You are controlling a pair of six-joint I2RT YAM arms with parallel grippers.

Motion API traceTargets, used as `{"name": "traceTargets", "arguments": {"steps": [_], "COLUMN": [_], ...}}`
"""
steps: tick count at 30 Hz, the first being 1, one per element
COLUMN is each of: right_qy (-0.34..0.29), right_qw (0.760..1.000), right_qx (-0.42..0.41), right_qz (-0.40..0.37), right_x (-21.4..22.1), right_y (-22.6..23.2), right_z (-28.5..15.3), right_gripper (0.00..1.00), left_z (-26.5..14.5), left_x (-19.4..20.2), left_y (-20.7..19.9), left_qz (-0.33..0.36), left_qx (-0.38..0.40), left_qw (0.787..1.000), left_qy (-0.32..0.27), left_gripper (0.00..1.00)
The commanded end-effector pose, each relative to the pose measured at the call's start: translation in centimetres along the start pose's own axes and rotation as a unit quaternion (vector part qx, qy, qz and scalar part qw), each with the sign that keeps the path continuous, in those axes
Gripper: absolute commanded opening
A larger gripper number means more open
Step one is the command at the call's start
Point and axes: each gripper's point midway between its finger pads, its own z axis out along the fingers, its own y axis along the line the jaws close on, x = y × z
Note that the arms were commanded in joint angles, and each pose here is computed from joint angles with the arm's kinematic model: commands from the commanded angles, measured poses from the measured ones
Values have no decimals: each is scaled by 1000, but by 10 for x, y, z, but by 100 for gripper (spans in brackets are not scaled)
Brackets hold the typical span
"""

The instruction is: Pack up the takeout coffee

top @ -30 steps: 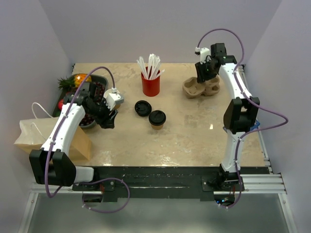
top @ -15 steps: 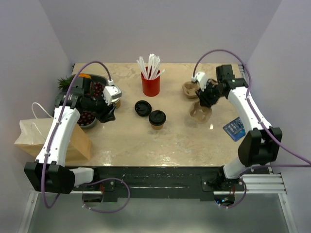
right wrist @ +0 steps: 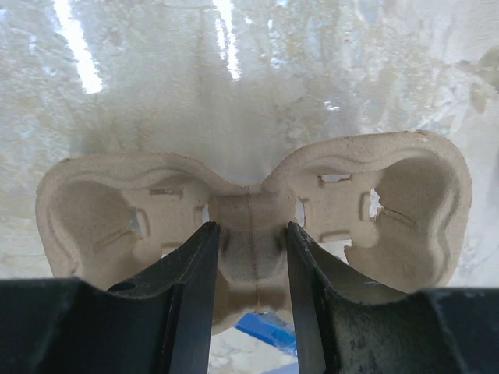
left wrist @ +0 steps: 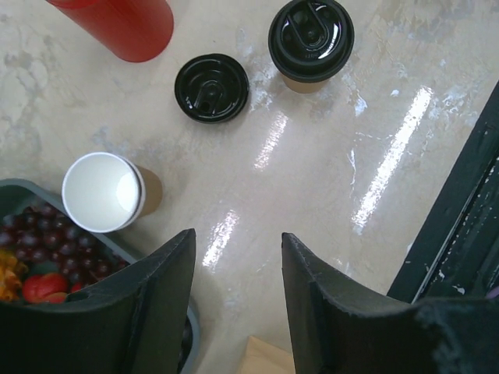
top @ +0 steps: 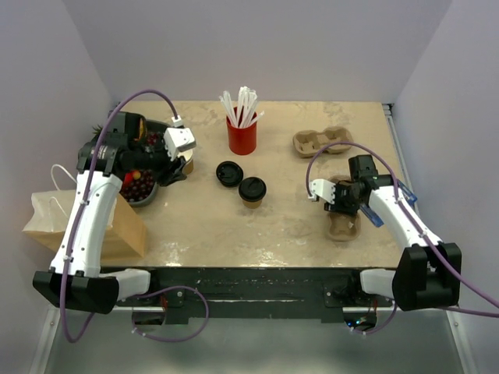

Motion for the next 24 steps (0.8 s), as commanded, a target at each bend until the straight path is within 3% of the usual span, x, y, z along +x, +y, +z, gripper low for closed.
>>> {"name": "traceTargets", "arguments": {"steps": [1,6,15,19,22,24], "right_qy": [-7,-17,-61,-159,-222,-281], "right_qw": [999,1000,998,986,973,956], "right_qx": [28,-2,-12,-2,-1,6], "right_qz": [-27,-9,22,53,68,86], "right_x": [-7,-10,-34,-94,-160,-215], "right_y": [-25,-17,-22,-46,-58,-68], "right_z": [0,0,-17,-50,-75,-102], "right_gripper": [31,48,62,65,65,65], "left_z": [-18,-26,-63,-92,-130,-164], "left_x": [-13,-23,-60,-72,-76,-82], "left_y": [0,3,17,34,63,81], "left_qz": [44,39,61,48,-5,-36], "left_qx": [-13,-28,-89,-170,-292,-374], "left_qw": [999,999,994,984,955,924], "left_qy": [-2,-12,-34,-35,-45,-69], "left_gripper": [53,53,56,57,61,61]}}
